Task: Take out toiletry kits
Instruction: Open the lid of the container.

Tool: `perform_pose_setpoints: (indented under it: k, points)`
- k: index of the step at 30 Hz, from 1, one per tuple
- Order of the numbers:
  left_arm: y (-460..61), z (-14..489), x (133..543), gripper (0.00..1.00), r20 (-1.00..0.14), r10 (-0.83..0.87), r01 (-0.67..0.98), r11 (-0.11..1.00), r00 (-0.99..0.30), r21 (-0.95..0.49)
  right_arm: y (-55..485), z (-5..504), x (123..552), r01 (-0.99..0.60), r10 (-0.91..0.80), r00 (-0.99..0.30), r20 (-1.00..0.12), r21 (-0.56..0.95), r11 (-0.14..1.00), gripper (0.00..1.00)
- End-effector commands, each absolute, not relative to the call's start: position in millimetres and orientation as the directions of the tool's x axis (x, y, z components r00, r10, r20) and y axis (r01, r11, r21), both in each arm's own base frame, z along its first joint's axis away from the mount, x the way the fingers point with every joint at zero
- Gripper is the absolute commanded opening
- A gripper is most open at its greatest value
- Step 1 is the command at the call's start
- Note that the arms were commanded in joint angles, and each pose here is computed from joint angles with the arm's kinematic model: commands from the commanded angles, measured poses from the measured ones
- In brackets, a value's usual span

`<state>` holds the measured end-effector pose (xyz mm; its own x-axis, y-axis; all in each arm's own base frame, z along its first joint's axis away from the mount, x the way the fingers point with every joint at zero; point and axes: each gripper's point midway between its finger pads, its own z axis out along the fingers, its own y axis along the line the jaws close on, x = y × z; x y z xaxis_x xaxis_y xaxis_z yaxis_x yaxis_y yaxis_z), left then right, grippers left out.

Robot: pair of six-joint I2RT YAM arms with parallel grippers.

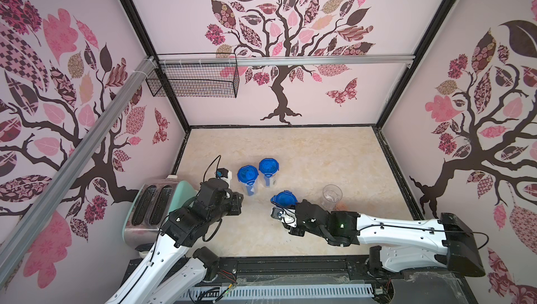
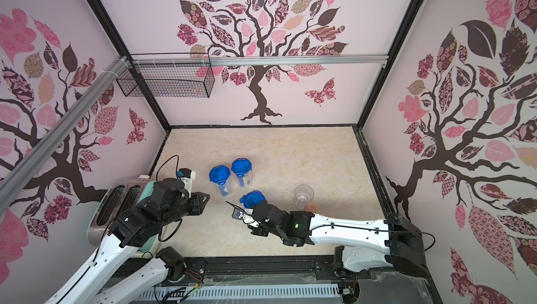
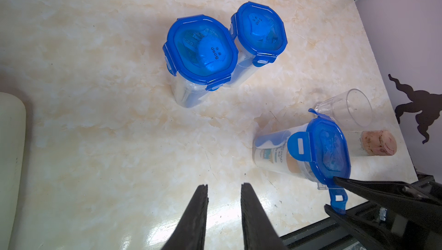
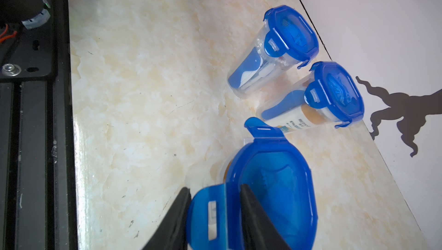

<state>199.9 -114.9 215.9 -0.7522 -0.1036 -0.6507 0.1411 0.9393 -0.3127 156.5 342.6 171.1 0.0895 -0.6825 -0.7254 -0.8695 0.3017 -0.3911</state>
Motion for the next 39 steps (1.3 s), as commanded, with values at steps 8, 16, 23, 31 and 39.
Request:
perform_pose_setpoints:
  k: [8,16,23,31,39]
  points:
    - [-116,214,202,0.29,-0.649,-0.096,0.149,0.938,-0.754,-0.312,344,178,153,-0.874,-0.662,0.095,-0.743,-0.381,0.301,0.28]
    - [-117,214,202,0.29,-0.65,-0.097,0.15,0.938,-0.754,-0.313,343,182,152,-0.876,-0.65,0.089,-0.755,-0.369,0.31,0.2]
    - [-117,214,202,0.29,-0.649,-0.097,0.151,0.937,-0.754,-0.314,342,185,152,-0.875,-0.637,0.086,-0.766,-0.364,0.32,0.17]
    - [-117,213,202,0.29,-0.648,-0.095,0.15,0.938,-0.756,-0.314,337,194,151,-0.87,-0.604,0.083,-0.792,-0.353,0.343,0.08]
    - [-117,213,202,0.29,-0.647,-0.095,0.151,0.937,-0.757,-0.315,336,201,151,-0.869,-0.571,0.074,-0.817,-0.335,0.366,0.04]
